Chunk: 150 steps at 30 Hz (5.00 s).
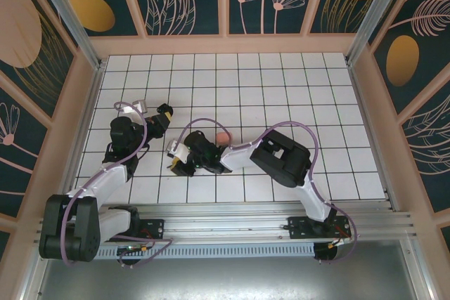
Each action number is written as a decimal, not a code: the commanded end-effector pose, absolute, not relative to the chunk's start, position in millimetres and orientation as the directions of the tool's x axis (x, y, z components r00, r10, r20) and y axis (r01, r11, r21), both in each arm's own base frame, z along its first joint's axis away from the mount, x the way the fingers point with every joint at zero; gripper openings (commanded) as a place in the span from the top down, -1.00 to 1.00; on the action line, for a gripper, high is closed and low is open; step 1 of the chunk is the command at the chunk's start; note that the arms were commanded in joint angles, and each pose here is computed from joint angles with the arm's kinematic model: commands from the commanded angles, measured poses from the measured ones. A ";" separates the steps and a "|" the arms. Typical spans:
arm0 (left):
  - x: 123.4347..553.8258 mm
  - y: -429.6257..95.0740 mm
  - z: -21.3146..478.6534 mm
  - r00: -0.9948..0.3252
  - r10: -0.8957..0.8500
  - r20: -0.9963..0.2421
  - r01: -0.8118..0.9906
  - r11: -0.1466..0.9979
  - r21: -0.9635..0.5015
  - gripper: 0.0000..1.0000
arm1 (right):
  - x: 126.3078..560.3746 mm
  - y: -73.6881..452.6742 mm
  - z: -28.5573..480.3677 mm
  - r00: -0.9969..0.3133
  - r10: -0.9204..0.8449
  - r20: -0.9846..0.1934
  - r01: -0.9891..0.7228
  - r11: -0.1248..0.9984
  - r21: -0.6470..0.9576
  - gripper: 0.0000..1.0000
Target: Insert the wireless bluetooth earbuds into the charging case
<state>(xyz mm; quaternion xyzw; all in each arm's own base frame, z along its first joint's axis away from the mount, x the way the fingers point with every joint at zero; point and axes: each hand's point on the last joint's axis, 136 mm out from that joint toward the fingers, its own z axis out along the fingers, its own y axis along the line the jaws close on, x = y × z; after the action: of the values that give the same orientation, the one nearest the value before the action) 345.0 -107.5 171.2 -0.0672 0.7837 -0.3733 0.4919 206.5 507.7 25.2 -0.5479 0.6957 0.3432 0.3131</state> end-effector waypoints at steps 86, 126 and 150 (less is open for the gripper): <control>346.8 -99.7 179.3 -0.470 -0.430 -0.771 0.269 0.762 -0.589 0.58 | 178.3 285.0 53.3 -0.972 0.201 -0.122 0.104 0.832 0.545 0.34; 345.9 -96.1 184.3 -0.453 -0.427 -0.783 0.261 0.776 -0.575 0.57 | 231.1 285.2 31.5 -0.959 0.182 -0.217 0.053 0.867 0.495 0.41; 346.3 -95.5 185.3 -0.453 -0.421 -0.786 0.260 0.781 -0.568 0.58 | 238.6 294.4 53.4 -0.970 0.065 -0.235 -0.037 0.913 0.406 0.27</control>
<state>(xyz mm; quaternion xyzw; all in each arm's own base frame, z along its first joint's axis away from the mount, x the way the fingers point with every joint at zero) 341.7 -99.0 168.3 -0.0614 0.7980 -0.3344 0.4977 240.9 305.5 48.7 0.0214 0.9598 0.2510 0.1241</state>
